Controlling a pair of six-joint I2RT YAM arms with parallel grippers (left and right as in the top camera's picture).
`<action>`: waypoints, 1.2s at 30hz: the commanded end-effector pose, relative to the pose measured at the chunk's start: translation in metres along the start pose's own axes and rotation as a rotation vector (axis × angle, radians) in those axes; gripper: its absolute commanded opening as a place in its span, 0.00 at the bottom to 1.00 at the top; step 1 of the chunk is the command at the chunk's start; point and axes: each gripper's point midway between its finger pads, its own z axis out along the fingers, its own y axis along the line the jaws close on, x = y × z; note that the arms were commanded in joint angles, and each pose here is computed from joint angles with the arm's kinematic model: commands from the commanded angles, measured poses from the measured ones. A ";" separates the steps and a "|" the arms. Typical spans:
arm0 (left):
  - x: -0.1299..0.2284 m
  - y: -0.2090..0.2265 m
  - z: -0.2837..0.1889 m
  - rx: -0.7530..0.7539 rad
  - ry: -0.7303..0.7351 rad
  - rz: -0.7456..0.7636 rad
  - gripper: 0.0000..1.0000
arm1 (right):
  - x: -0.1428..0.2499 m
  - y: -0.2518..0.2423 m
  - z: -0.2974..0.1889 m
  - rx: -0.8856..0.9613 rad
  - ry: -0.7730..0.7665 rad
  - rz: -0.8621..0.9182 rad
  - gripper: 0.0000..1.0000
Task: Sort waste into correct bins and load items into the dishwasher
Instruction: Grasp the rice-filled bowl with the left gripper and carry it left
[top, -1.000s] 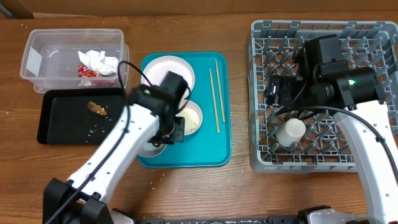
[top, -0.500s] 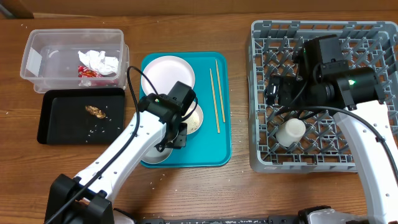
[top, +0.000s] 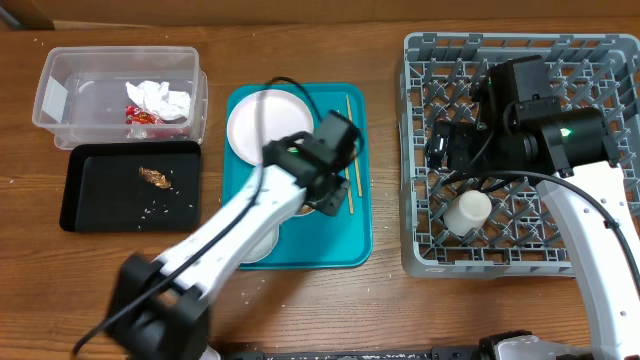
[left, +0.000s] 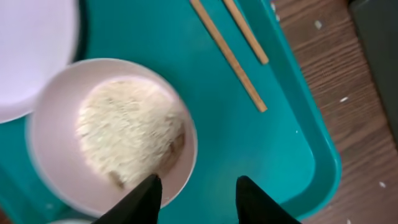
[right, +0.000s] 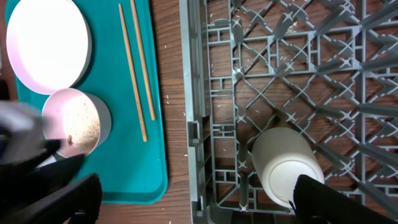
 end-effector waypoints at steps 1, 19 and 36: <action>0.002 -0.004 0.033 -0.017 0.062 0.009 0.41 | -0.005 0.000 -0.004 0.004 -0.019 -0.007 1.00; 0.005 0.011 0.084 -0.130 0.111 -0.145 0.13 | -0.003 -0.002 -0.004 0.014 -0.014 -0.006 1.00; -0.044 0.034 -0.027 0.011 0.144 -0.267 0.04 | -0.002 -0.003 -0.004 0.017 -0.007 -0.025 1.00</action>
